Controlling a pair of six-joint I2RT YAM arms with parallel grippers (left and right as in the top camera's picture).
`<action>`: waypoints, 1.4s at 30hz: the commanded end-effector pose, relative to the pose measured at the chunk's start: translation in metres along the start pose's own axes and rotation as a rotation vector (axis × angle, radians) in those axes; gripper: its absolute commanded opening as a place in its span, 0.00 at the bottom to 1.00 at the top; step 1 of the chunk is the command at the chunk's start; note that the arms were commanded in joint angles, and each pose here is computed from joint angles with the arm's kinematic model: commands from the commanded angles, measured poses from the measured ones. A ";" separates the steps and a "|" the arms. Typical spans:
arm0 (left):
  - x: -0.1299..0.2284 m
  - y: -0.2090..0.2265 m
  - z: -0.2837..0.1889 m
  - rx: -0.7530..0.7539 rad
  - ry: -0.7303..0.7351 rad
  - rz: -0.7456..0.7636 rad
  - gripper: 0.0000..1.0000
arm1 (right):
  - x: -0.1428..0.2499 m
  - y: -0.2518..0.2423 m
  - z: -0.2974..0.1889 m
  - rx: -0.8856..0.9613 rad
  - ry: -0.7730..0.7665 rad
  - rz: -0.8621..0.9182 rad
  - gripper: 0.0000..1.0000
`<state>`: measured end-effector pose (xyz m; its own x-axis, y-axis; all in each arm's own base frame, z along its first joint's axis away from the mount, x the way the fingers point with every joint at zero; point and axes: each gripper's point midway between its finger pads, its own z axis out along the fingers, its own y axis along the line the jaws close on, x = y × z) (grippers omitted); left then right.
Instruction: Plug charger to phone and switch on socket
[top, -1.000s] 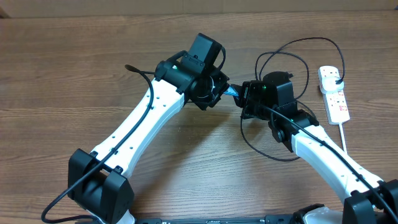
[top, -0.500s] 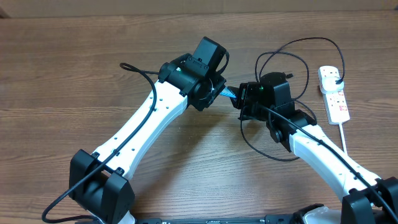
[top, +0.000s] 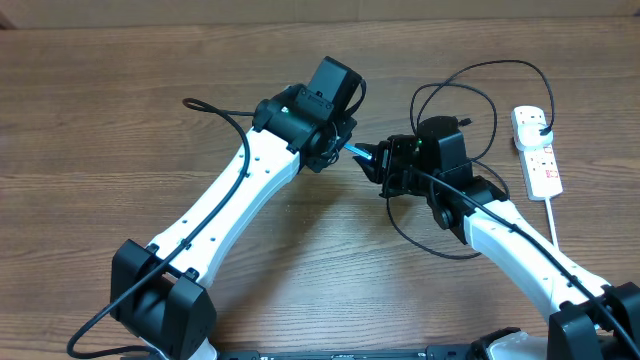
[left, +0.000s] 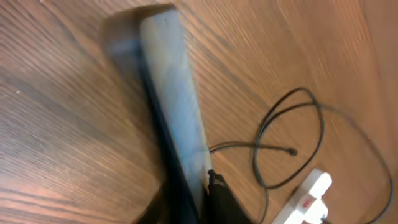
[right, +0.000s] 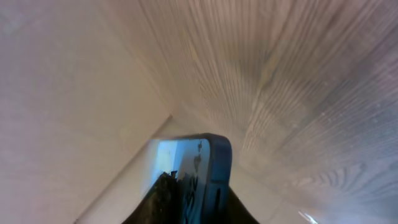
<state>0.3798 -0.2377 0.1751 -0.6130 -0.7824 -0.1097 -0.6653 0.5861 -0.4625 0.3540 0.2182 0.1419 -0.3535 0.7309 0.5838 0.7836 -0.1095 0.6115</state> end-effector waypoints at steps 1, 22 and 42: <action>-0.022 0.002 0.000 -0.022 -0.112 0.049 0.04 | 0.024 0.010 -0.005 -0.020 0.080 -0.090 0.22; -0.074 -0.015 -0.036 0.401 0.448 0.206 0.04 | -0.043 0.014 -0.012 0.032 -0.312 -0.758 1.00; -0.013 0.012 0.046 0.366 0.873 0.167 0.04 | -0.160 0.061 -0.081 0.482 -0.714 -0.919 0.85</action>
<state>0.4037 -0.1974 0.1330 -0.9035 -0.3103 0.2957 -0.4266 0.5842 -0.6904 0.4053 0.0579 0.1494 -0.6230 0.6438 -0.4443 0.5187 0.7652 0.3814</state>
